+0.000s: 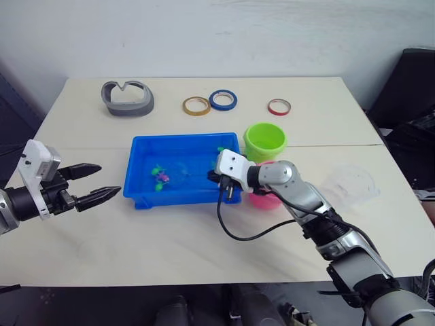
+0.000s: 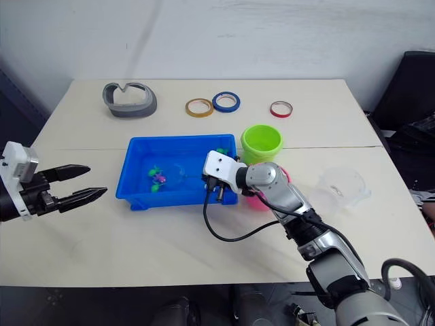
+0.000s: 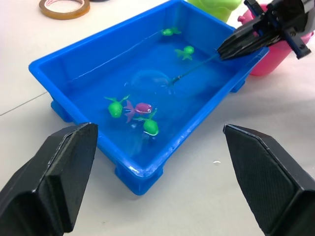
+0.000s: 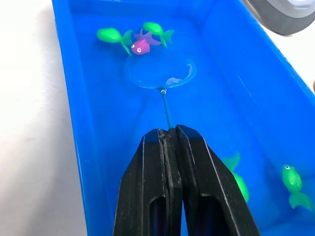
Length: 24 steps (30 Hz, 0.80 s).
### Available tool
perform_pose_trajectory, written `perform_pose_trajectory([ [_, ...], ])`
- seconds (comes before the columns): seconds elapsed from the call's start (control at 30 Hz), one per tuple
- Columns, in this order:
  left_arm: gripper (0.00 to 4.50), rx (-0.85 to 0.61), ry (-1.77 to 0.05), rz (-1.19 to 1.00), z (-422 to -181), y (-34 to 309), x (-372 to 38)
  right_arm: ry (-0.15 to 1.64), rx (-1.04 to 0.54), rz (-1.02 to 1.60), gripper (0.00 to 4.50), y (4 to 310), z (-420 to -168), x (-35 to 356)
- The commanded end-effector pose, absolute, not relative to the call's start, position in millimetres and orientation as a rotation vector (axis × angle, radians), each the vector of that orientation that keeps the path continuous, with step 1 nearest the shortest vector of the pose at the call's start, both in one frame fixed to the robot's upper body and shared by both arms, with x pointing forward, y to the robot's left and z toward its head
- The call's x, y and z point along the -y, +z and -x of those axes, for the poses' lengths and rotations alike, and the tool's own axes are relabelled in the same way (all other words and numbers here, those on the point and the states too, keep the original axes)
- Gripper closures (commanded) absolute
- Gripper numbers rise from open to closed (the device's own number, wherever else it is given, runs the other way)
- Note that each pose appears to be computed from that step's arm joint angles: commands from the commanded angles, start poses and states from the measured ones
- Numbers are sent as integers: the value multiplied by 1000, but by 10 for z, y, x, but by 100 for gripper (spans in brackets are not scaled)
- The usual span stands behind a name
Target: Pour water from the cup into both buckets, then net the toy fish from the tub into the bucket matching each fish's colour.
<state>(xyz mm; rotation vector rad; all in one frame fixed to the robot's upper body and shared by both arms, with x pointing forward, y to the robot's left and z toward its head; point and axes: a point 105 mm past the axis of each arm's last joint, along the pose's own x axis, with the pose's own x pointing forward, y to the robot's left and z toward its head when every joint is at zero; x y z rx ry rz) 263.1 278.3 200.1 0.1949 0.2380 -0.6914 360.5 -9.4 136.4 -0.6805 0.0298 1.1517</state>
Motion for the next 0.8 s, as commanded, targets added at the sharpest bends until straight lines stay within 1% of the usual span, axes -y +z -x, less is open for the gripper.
perform_pose_trajectory([
  [0.03, 3, -206, -691, -228, -2626, 2118, -2790, 1144, 26, 679, 450, 1477, -3632, 21],
  [0.27, 3, -208, -684, -231, -2634, 2115, -2813, 1137, 11, 541, 450, 1584, -3643, 23],
  [0.37, 3, -206, -698, -233, -2670, 2105, -2788, 1157, -33, 412, 450, 1678, -3565, 69],
  [0.53, 3, -189, -739, -235, -2745, 2121, -2703, 1163, -75, 403, 450, 1693, -3459, 201],
  [0.67, 3, -160, -829, -240, -2840, 2174, -2511, 1131, -90, 363, 450, 1767, -3400, 365],
  [0.8, 3, -123, -959, -242, -2919, 2234, -2222, 1104, -37, 310, 450, 1963, -3272, 569],
])
